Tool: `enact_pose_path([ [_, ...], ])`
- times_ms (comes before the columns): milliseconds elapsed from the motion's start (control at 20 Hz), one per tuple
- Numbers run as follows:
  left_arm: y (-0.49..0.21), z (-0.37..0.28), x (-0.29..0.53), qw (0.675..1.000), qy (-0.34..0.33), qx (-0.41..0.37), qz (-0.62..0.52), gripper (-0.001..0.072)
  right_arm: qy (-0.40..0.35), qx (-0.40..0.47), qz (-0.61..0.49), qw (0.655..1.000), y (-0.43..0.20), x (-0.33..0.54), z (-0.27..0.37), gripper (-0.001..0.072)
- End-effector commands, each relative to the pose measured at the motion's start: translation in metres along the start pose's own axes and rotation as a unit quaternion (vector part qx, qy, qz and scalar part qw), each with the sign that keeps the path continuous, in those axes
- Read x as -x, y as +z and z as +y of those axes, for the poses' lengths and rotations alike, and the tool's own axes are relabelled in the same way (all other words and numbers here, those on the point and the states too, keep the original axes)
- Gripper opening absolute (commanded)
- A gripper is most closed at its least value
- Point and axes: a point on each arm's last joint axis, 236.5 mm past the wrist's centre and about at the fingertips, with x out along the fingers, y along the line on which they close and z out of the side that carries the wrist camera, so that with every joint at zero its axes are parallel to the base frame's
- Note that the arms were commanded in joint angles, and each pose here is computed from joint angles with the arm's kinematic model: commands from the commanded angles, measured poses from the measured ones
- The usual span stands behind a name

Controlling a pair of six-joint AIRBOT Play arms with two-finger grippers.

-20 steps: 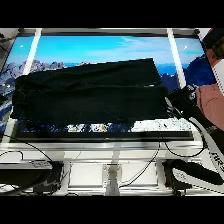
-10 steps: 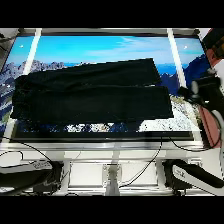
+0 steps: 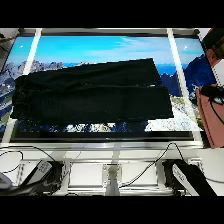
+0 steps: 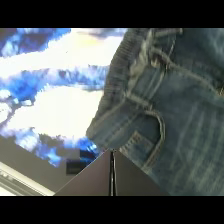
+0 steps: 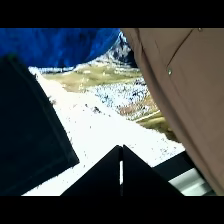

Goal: Fold the clothes and pants, and hang the long-sleeved shirts on hangers.

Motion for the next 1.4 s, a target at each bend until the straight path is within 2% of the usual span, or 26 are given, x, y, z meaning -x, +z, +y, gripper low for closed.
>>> enact_pose_path([
  [0, -0.059, -0.004, -0.023, 1.0, 0.022, 0.001, -0.021, 0.0045, 0.088, 0.01, 0.042, 0.995, -0.058, 0.01, 0.03, 0.0015],
  [100, -0.109, -0.014, -0.045, 0.999, 0.007, 0.02, 0.024, 0.0048, 0.191, -0.004, 0.092, 0.977, -0.104, 0.009, 0.079, 0.0015],
  [150, -0.127, -0.021, -0.053, 0.998, -0.007, 0.037, 0.042, 0.0157, 0.225, -0.019, 0.1, 0.969, -0.116, 0.005, 0.096, 0.0017],
  [200, -0.137, -0.027, -0.058, 0.996, -0.017, 0.067, 0.052, 0.0438, 0.232, -0.027, 0.099, 0.967, -0.122, -0.006, 0.102, 0.0017],
  [250, -0.144, -0.029, -0.062, 0.992, -0.021, 0.114, 0.059, 0.0658, 0.224, -0.028, 0.095, 0.969, -0.127, -0.02, 0.102, 0.0043],
  [300, -0.147, -0.03, -0.065, 0.985, -0.02, 0.16, 0.067, 0.0673, 0.215, -0.027, 0.086, 0.973, -0.127, -0.032, 0.1, 0.0096],
  [400, -0.154, -0.032, -0.072, 0.976, -0.026, 0.199, 0.083, 0.0675, 0.212, -0.031, 0.076, 0.974, -0.125, -0.045, 0.103, 0.0313],
  [450, -0.155, -0.036, -0.076, 0.97, -0.035, 0.221, 0.089, 0.0676, 0.218, -0.036, 0.073, 0.973, -0.122, -0.047, 0.107, 0.0358],
  [750, -0.148, -0.039, -0.124, 0.928, -0.071, 0.357, 0.079, 0.0678, 0.247, -0.065, 0.043, 0.966, -0.104, -0.043, 0.12, 0.0358],
  [1050, -0.175, -0.035, -0.154, 0.921, -0.068, 0.366, 0.114, 0.0674, 0.278, -0.091, 0.058, 0.955, -0.106, -0.035, 0.134, 0.0351],
  [1150, -0.164, -0.036, -0.158, 0.927, -0.081, 0.355, 0.091, 0.0619, 0.288, -0.097, 0.083, 0.949, -0.116, -0.03, 0.139, 0.0348],
  [1200, -0.157, -0.033, -0.16, 0.928, -0.082, 0.357, 0.073, 0.0619, 0.299, -0.101, 0.103, 0.943, -0.124, -0.025, 0.144, 0.0317],
  [1350, -0.149, -0.029, -0.169, 0.926, -0.077, 0.367, 0.05, 0.0619, 0.317, -0.097, 0.142, 0.933, -0.143, -0.007, 0.148, 0.0311],
])
